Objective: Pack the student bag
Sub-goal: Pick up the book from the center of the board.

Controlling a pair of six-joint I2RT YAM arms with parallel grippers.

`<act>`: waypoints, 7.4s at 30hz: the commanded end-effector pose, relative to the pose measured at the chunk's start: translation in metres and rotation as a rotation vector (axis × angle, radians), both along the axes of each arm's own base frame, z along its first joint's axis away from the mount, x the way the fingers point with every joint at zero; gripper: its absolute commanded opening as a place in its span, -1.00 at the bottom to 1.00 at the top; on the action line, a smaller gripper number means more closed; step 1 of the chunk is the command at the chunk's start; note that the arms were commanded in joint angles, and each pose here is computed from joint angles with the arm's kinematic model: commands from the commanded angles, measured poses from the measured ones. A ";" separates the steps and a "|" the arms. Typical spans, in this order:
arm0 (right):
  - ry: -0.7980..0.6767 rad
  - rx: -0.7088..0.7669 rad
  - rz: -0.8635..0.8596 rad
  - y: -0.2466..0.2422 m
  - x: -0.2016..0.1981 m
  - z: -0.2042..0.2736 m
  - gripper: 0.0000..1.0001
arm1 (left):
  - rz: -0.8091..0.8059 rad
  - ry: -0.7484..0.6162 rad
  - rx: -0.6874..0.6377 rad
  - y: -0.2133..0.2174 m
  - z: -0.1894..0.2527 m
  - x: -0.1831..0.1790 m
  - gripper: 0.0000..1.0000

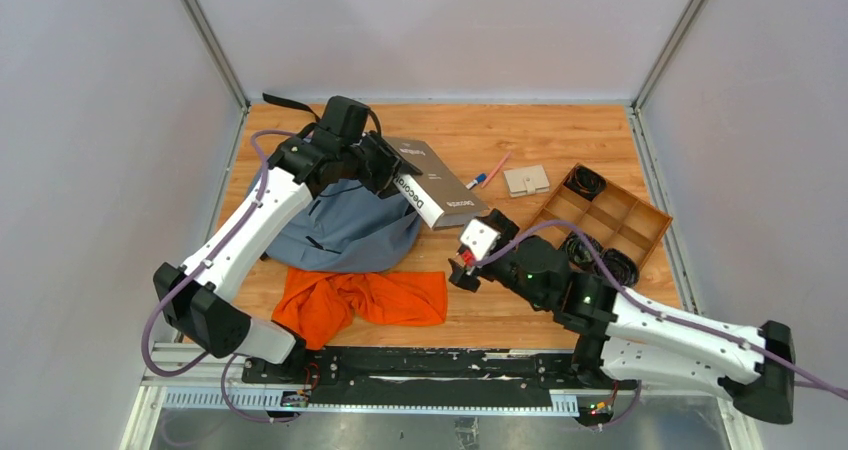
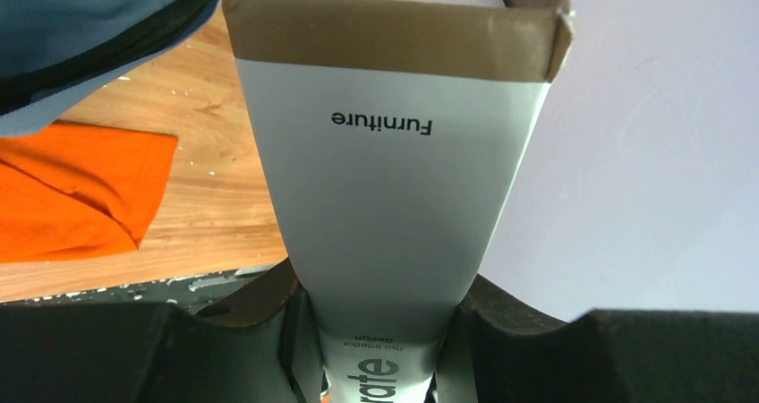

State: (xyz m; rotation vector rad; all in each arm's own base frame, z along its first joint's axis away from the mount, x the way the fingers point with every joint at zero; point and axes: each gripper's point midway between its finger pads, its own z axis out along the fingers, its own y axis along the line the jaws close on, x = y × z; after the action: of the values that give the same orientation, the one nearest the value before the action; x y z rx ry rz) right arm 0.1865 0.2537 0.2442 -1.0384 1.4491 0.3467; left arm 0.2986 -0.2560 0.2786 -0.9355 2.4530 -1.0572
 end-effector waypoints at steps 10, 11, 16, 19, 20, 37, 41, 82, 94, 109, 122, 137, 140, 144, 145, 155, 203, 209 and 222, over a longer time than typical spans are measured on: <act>-0.455 -0.099 -0.257 0.003 0.055 0.038 1.00 | -0.106 -0.033 -0.045 -0.007 0.016 -0.008 -1.00; -0.464 -0.104 -0.262 0.005 0.057 0.038 0.99 | -0.116 -0.034 -0.045 -0.008 0.015 -0.009 -1.00; -0.487 -0.139 -0.253 0.014 0.056 0.043 0.92 | -0.139 -0.016 -0.046 -0.007 0.008 -0.009 -1.00; -0.452 -0.132 -0.233 0.012 0.048 0.044 0.92 | -0.123 -0.011 -0.045 -0.002 0.006 -0.005 -1.00; -0.431 -0.125 -0.224 0.010 0.045 0.043 0.92 | -0.117 -0.013 -0.043 0.000 0.006 -0.004 -1.00; -0.291 -0.055 -0.149 -0.010 0.017 0.028 0.96 | -0.136 -0.035 -0.020 0.006 0.003 0.000 -1.00; -0.280 -0.054 -0.133 0.001 0.018 0.024 0.97 | -0.141 -0.026 -0.026 0.003 0.002 0.003 -1.00; -0.028 -0.128 -0.219 -0.014 0.038 0.015 -0.58 | -0.131 -0.372 0.088 0.065 0.043 0.010 0.78; 0.321 0.031 0.125 -0.035 -0.030 0.063 -0.78 | -0.874 -1.324 0.194 0.046 0.136 -0.093 0.96; 0.663 -0.006 0.625 0.031 -0.073 0.053 -0.82 | -1.262 -1.207 0.316 0.024 0.071 -0.143 1.00; 0.642 -0.006 0.732 0.038 -0.073 0.057 -1.00 | -1.461 -1.002 0.153 -0.005 0.015 -0.166 0.99; 0.647 0.025 0.672 0.025 -0.042 0.048 -0.91 | -1.559 -1.028 0.015 -0.022 0.021 -0.190 -0.70; 0.652 0.053 0.693 0.023 -0.042 0.055 -0.61 | -1.555 -1.028 0.033 -0.022 0.021 -0.186 -0.97; 0.634 0.047 0.552 0.009 -0.030 0.055 0.86 | -1.467 -1.005 0.186 -0.017 0.022 -0.164 -1.00; 0.617 0.052 0.522 0.004 -0.030 0.061 0.95 | -1.429 -0.991 0.224 -0.017 0.025 -0.156 -1.00; 0.364 0.397 -0.193 -0.086 0.004 0.130 1.00 | -0.703 -1.023 0.382 0.015 0.093 -0.054 -1.00; 0.915 1.416 0.389 0.026 0.051 0.149 0.77 | 0.169 -0.981 -0.498 0.033 0.115 -0.018 -1.00; 0.974 1.416 0.446 0.040 0.051 0.144 0.52 | 0.205 -0.992 -0.473 0.040 0.111 -0.015 -1.00; 0.991 1.412 0.425 0.049 0.051 0.134 -0.04 | 0.228 -1.006 -0.412 0.043 0.100 -0.007 -0.79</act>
State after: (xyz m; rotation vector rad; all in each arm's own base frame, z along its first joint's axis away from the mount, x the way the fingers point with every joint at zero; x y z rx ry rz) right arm 0.2490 0.3032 0.3550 0.1806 1.3517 2.0026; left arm 0.2909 -0.2129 0.3726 -0.5688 1.3432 -1.5015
